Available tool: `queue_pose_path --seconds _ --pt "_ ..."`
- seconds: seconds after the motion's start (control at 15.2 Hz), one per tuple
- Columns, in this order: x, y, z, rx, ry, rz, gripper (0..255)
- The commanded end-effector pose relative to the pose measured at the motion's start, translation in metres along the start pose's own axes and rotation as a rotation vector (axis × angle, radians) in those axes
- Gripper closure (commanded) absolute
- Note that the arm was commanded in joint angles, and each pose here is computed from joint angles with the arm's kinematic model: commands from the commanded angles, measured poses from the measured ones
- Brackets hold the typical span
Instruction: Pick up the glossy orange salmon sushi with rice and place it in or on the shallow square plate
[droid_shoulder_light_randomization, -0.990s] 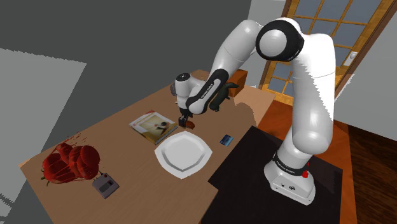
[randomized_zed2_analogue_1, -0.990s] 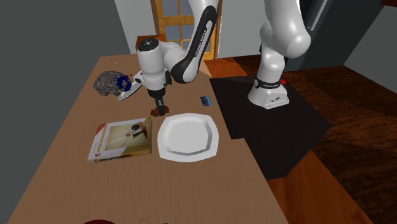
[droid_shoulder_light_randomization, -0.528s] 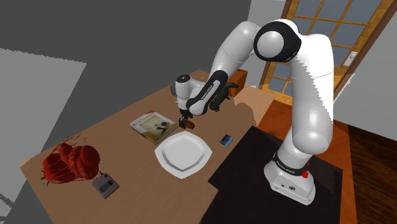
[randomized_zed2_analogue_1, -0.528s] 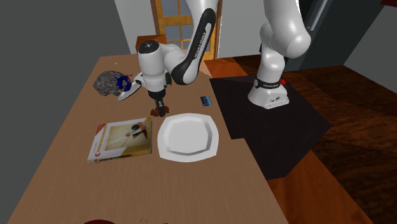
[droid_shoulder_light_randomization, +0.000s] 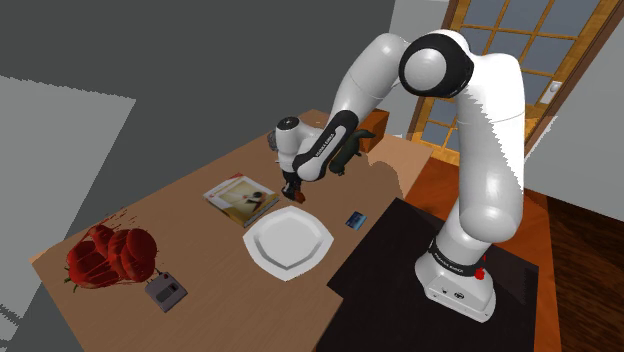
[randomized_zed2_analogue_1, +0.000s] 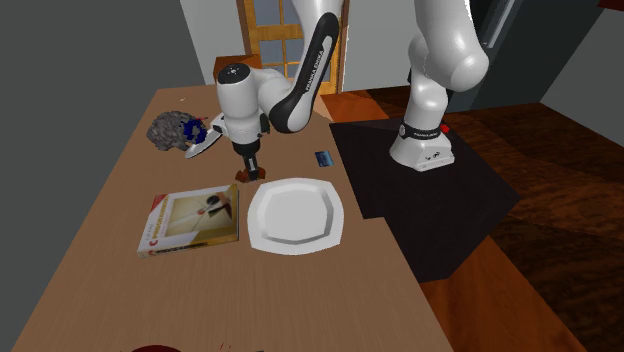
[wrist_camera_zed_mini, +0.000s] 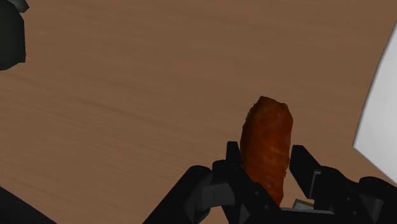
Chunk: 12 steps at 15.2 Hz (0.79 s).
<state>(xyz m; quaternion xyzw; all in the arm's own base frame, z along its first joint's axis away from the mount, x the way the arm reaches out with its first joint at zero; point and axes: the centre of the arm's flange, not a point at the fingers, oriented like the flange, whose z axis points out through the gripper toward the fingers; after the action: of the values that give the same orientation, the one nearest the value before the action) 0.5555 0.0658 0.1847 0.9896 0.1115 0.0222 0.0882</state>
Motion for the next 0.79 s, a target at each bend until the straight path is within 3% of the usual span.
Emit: queue_pose_path --seconds 0.0,0.2,0.73 --pt "0.000 0.000 0.001 0.000 -0.001 -0.001 255" --pt "0.000 0.000 0.001 0.000 -0.001 -0.001 255" --pt "0.001 0.007 -0.041 0.000 -0.001 -0.001 255"
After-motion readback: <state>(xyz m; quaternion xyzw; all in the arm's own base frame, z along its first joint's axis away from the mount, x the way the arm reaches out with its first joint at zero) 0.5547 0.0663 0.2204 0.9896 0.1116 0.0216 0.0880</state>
